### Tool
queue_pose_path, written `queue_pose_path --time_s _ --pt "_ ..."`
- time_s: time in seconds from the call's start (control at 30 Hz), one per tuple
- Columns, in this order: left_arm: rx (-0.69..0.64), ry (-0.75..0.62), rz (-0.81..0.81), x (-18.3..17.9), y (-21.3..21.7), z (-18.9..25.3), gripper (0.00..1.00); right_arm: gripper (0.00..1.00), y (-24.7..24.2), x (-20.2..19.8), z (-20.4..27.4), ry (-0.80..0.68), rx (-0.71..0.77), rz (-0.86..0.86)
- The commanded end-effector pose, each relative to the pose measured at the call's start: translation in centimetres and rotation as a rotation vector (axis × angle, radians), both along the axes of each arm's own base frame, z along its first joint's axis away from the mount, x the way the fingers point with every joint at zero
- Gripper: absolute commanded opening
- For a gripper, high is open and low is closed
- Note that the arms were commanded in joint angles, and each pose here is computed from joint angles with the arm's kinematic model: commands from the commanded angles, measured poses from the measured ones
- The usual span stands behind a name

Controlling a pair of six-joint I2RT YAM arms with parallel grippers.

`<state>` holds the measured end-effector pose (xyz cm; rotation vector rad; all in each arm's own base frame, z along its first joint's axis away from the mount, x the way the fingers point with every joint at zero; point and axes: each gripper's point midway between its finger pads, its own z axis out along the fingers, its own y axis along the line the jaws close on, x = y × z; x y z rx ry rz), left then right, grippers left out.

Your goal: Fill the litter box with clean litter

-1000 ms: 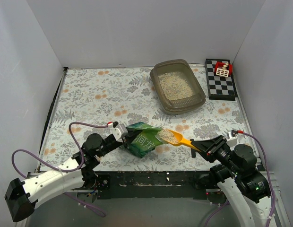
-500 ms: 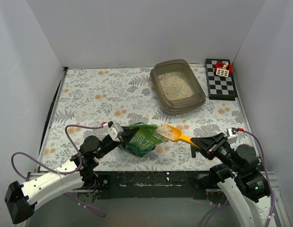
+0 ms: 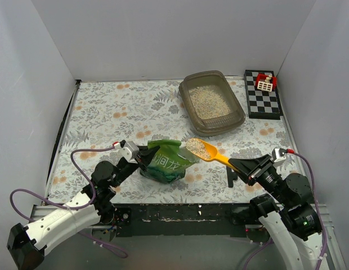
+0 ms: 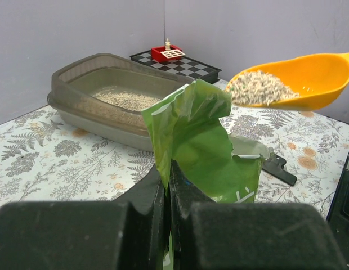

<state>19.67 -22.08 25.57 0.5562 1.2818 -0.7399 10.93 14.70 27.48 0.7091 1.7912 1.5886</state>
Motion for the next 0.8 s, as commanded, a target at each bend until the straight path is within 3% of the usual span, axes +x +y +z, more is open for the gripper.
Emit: queue_pose_path --time_s 0.0,0.33,0.57,0.77 --pt "-0.093 -0.070 0.049 0.4 1.2 3.3 0.00 0.01 -1.4 -1.7 6.2 -0.297 0.155 -0.037" --pt "-0.114 -0.072 0.023 -0.1 1.2 3.6 0.00 0.01 -1.4 2.3 9.3 -0.452 0.268 -0.128" --pt "-0.121 -0.068 0.011 -0.2 1.1 3.5 0.00 0.01 -1.1 6.9 9.9 -0.484 0.318 -0.218" --pt "-0.128 -0.063 0.012 0.0 1.2 3.5 0.00 0.01 -2.6 11.2 10.8 -0.520 0.332 -0.397"
